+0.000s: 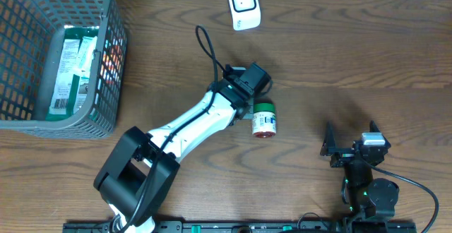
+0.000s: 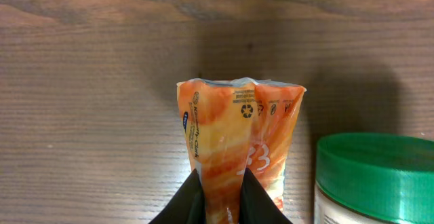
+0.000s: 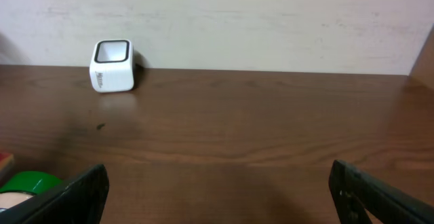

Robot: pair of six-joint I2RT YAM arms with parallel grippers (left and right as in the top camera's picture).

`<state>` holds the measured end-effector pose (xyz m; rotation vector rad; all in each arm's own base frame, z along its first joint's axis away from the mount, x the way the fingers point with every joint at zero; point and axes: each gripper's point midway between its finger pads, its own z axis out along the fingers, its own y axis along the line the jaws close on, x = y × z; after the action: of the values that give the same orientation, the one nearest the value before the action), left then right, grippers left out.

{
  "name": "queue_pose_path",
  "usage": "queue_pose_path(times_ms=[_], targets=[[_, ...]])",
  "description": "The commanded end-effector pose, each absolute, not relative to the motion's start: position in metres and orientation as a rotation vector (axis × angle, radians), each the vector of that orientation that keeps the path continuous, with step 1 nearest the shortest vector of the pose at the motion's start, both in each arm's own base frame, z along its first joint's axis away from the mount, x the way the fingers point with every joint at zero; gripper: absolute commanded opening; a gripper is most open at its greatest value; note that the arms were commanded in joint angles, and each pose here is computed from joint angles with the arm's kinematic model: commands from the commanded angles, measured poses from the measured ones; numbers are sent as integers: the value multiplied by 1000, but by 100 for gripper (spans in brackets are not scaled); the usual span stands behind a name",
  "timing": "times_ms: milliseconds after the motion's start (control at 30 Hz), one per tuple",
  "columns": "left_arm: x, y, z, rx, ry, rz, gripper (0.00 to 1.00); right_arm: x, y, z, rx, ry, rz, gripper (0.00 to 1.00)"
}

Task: Scan the item barcode
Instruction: 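Carry the tissue pack toward the scanner beside the jar, then set the tissue pack down left of the jar and release it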

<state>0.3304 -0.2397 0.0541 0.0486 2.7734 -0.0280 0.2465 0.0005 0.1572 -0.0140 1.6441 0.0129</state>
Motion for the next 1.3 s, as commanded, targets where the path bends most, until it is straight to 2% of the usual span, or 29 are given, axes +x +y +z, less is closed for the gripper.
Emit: queue_pose_path(times_ms=[0,100,167,300,500,633,767,900,1100,1267], targets=[[332,-237,51,37,2758,20,22,246,3,157,-15,1644,23,99],[332,-237,51,36,2757,19,32,246,3,157,-15,1643,23,99],[332,-237,51,36,2758,18,45,246,3,157,-15,1644,23,99],[332,-237,51,37,2757,19,57,246,3,157,-15,1644,23,99],[352,-214,58,-28,2760,19,63,246,3,157,-15,1644,23,99],[351,-218,55,103,2893,-302,63,246,3,157,-15,1644,23,99],[341,-218,62,306,2934,-637,59,246,3,157,-15,1643,23,99],[336,-200,64,396,2944,-730,50,246,3,157,-15,1644,23,99],[312,-217,72,695,2803,-1066,50,246,3,157,-15,1644,23,99],[304,-221,58,752,2786,-1050,50,246,3,157,-15,1643,23,99]])
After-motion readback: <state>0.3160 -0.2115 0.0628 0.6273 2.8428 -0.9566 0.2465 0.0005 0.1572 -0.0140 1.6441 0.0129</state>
